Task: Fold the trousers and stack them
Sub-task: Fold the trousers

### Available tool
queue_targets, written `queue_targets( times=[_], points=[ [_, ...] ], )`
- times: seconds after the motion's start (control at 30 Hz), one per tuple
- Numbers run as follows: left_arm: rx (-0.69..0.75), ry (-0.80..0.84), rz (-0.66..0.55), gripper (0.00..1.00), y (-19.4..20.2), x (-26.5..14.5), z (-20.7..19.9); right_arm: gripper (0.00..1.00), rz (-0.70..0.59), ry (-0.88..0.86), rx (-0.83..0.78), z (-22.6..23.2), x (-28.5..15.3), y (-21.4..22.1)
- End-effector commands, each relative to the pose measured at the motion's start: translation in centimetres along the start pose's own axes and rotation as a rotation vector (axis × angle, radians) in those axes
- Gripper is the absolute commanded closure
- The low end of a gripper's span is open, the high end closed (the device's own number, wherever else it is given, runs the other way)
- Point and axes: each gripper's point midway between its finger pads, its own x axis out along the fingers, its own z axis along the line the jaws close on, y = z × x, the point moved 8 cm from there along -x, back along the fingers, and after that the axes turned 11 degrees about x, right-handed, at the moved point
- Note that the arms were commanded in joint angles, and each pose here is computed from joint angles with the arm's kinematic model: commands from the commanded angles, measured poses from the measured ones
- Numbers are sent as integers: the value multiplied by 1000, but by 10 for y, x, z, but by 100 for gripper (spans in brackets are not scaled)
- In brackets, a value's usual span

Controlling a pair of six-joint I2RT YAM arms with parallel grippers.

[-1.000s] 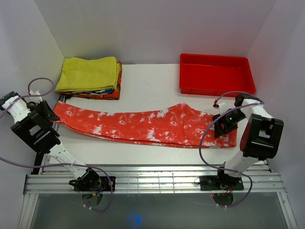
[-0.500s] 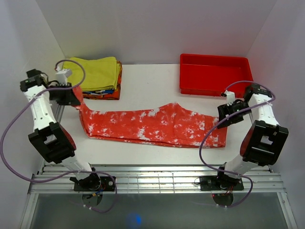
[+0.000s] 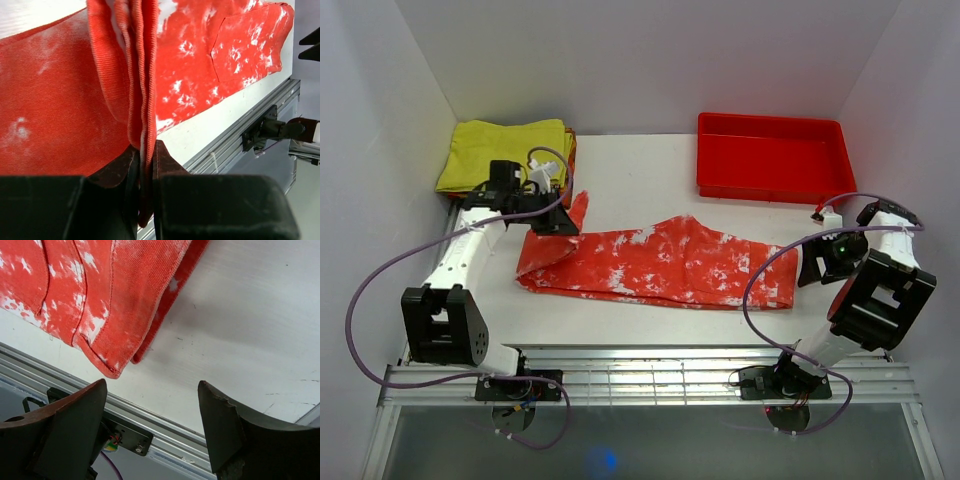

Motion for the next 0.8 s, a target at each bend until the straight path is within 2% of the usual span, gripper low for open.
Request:
queue_targets(
  times=[0.0,0.07,0.33,0.6,0.77],
  points=[
    [-52,-67,-134,100,-18,19,-26,21,-4,-44,-1,2,8,1],
    [-57,-103,-93,100,-7,40,-32,21,-3,-48,4,2,9,1],
    [-81,-101,-96,100,13,89,-56,21,1,-31,-13,3,10,8],
    [-44,-71,-74,100,37,116,-75,21,14,-36,-6,3,13,9],
    [-46,-50,-18,100,46,137,-87,21,23,-38,-1,3,14,12]
  ],
)
